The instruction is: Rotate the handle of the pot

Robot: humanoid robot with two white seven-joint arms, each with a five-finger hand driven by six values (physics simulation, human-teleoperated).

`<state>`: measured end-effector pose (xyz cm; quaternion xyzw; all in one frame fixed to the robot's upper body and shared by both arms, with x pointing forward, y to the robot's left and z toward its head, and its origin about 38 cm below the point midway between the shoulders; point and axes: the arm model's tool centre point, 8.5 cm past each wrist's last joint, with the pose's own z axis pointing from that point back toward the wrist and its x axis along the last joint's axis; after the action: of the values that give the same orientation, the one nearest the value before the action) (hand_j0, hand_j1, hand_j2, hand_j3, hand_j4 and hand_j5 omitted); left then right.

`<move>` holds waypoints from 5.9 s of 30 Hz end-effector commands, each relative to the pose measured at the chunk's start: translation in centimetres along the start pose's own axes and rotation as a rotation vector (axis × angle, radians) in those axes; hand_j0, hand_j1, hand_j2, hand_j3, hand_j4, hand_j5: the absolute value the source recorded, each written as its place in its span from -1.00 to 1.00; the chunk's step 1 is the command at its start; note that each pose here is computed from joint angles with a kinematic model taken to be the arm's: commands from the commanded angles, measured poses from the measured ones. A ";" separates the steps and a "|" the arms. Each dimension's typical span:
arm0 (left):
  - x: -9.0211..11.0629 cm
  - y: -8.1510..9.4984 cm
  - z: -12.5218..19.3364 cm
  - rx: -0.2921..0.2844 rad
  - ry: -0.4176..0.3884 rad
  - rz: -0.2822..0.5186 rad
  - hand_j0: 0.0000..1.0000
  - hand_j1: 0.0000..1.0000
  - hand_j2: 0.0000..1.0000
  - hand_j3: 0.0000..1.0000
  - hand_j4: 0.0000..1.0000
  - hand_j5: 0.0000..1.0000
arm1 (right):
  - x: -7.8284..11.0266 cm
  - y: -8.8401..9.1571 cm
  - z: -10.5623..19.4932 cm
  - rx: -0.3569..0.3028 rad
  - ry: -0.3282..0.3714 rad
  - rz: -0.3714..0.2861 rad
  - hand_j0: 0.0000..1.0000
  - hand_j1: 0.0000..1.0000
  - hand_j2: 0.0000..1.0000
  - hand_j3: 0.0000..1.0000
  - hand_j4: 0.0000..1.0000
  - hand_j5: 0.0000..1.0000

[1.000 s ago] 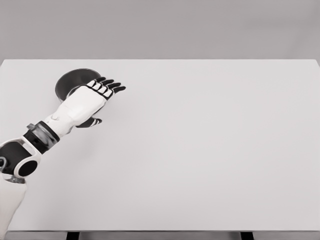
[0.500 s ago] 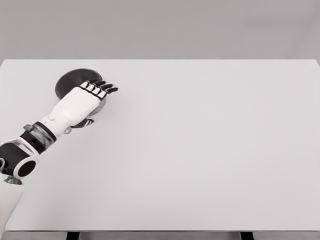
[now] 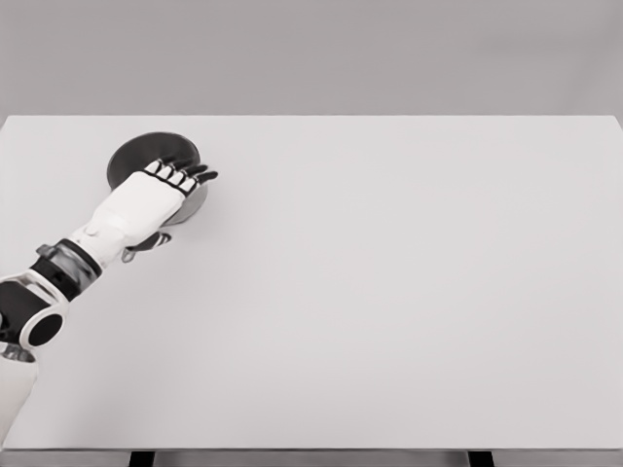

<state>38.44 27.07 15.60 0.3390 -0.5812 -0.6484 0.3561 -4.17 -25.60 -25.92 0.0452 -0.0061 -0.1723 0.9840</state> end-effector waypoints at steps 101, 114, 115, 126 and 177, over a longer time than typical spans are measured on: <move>-9.7 0.5 5.0 -0.084 0.242 -0.072 1.00 1.00 1.00 1.00 1.00 1.00 | 0.0 0.0 0.0 0.000 0.000 0.000 1.00 1.00 1.00 1.00 1.00 1.00; -11.2 0.4 4.4 -0.092 0.272 -0.053 1.00 1.00 1.00 1.00 1.00 1.00 | 0.0 0.0 0.0 0.000 0.000 0.000 1.00 1.00 1.00 1.00 1.00 1.00; -11.3 0.3 4.4 -0.095 0.274 -0.051 1.00 1.00 1.00 1.00 1.00 1.00 | 0.0 0.0 0.0 0.000 0.000 0.000 1.00 1.00 1.00 1.00 1.00 1.00; -12.8 0.4 3.8 -0.097 0.302 -0.035 1.00 1.00 1.00 1.00 1.00 1.00 | 0.0 0.0 0.0 0.000 0.000 0.000 1.00 1.00 1.00 1.00 1.00 1.00; -16.5 1.3 -0.6 -0.127 0.344 0.021 1.00 1.00 1.00 1.00 1.00 1.00 | 0.0 0.0 0.0 0.000 0.000 0.000 1.00 1.00 1.00 1.00 1.00 1.00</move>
<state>47.59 40.70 17.66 0.4194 -0.4749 -0.6118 0.4736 -4.17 -25.60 -25.92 0.0452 -0.0061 -0.1722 0.9840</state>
